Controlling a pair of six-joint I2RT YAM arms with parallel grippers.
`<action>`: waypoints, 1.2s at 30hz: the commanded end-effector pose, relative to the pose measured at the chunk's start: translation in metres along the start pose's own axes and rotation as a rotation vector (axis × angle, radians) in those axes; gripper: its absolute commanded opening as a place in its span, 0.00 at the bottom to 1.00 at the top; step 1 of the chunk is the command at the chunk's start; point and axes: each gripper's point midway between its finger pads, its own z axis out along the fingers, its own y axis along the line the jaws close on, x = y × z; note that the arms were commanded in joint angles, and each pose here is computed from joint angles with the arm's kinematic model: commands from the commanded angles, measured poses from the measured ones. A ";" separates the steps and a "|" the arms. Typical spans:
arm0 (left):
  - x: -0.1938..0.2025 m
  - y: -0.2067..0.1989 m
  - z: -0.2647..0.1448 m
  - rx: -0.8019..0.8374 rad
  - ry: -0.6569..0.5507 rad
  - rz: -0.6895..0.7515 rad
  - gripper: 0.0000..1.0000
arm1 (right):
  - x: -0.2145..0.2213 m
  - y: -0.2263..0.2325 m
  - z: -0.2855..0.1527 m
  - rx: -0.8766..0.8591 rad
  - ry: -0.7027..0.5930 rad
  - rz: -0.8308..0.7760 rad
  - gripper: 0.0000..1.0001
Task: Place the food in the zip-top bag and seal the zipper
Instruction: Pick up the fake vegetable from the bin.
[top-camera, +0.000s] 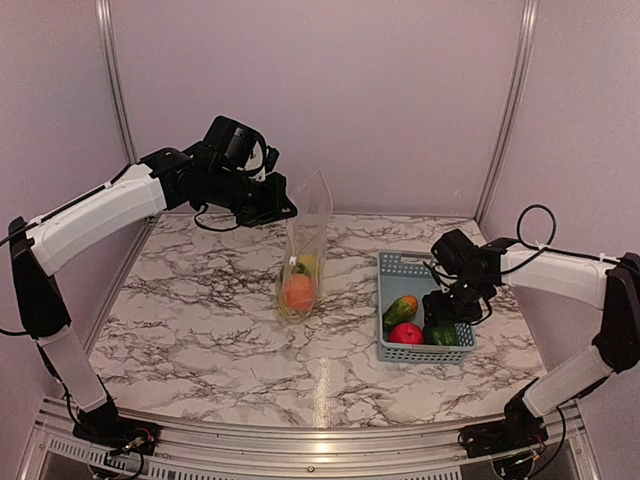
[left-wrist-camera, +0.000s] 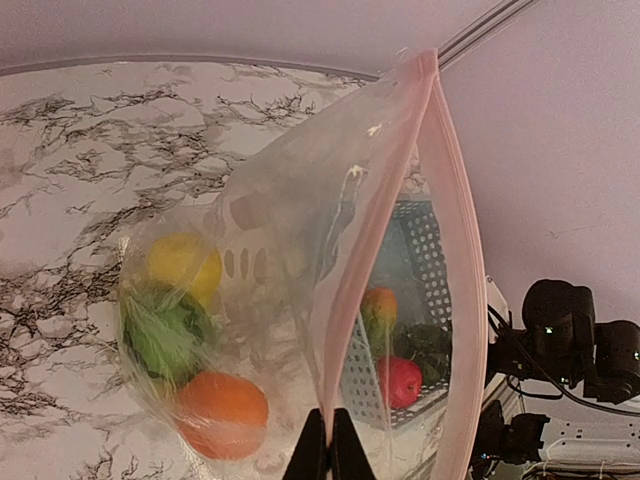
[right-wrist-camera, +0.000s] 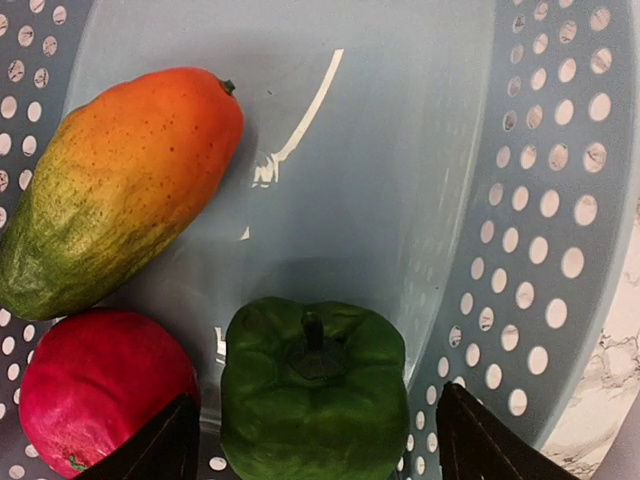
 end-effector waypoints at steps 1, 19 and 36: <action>-0.008 -0.004 -0.003 0.013 -0.010 0.005 0.00 | -0.014 0.004 0.005 -0.010 -0.033 0.008 0.78; -0.007 -0.003 -0.004 0.009 -0.011 0.012 0.00 | 0.002 0.008 0.028 -0.018 0.056 0.036 0.74; 0.000 0.001 -0.005 0.012 -0.007 -0.016 0.00 | -0.099 0.035 -0.090 -0.152 -0.258 0.031 0.55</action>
